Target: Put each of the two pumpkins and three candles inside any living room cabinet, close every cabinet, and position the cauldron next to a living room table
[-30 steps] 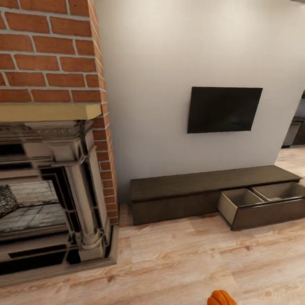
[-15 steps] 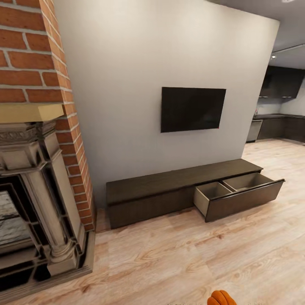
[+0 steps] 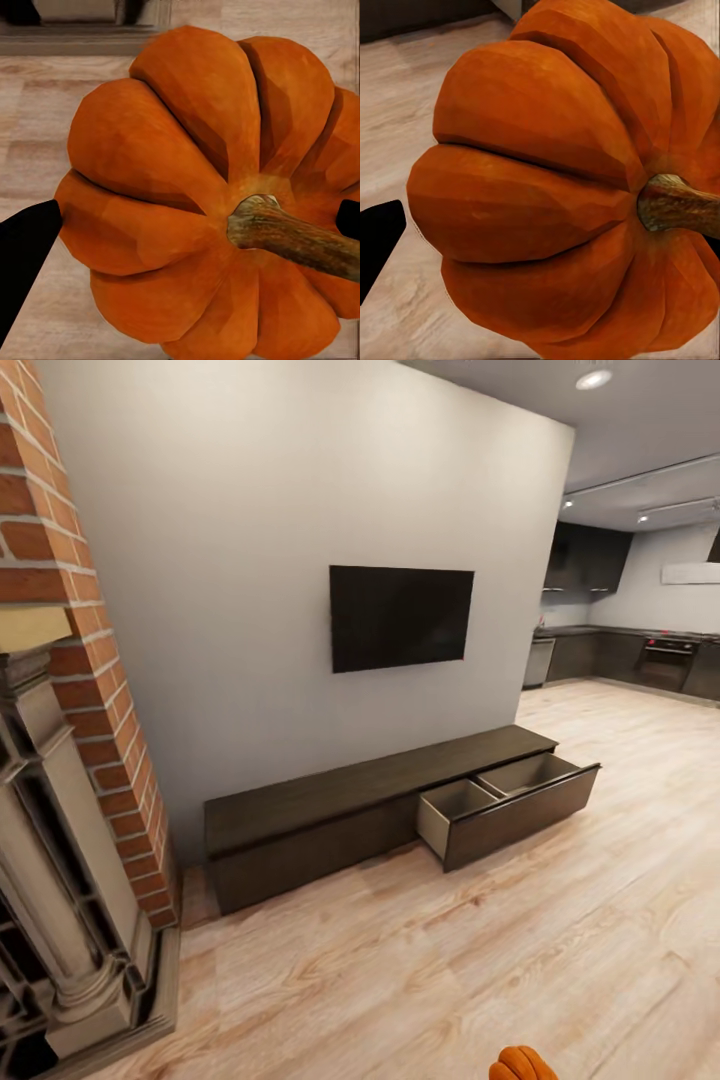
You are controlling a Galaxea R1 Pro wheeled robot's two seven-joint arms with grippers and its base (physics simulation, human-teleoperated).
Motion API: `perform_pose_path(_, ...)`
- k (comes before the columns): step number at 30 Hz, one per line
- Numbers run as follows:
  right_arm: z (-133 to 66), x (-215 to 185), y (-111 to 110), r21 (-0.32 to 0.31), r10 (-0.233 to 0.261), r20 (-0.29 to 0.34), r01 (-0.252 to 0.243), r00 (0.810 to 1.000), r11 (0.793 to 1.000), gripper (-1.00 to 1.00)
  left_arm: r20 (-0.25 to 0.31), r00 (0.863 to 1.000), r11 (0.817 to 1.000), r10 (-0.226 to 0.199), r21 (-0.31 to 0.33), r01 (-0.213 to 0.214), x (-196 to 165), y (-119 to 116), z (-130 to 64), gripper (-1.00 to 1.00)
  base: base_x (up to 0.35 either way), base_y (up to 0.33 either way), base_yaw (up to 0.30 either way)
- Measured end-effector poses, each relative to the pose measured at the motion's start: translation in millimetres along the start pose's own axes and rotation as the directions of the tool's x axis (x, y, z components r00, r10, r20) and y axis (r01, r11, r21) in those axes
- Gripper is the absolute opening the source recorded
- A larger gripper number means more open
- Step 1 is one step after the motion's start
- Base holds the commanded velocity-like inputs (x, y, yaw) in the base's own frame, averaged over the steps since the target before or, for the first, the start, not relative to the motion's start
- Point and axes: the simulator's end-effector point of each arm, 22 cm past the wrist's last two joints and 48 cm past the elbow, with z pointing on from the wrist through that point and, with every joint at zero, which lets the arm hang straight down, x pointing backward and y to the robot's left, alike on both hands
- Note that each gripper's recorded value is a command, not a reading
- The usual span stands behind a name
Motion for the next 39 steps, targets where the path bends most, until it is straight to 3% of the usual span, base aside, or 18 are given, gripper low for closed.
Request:
perform_pose_path(25,-0.1,1.4,-0.3,0.001,-0.001,-0.006,0.001,1.000,1.000,-1.00,0.000,1.000,1.000,0.001,-0.001,-0.001,-0.3,0.8,0.2,-1.00,0.007,0.000,-0.297)
perform_pose_path(39,-0.3,1.2,-0.1,0.000,-0.003,-0.005,0.003,1.000,1.000,-1.00,-0.003,1.000,1.000,0.000,0.000,0.000,0.5,0.4,-0.1,-1.00,0.225,-0.169,-0.297)
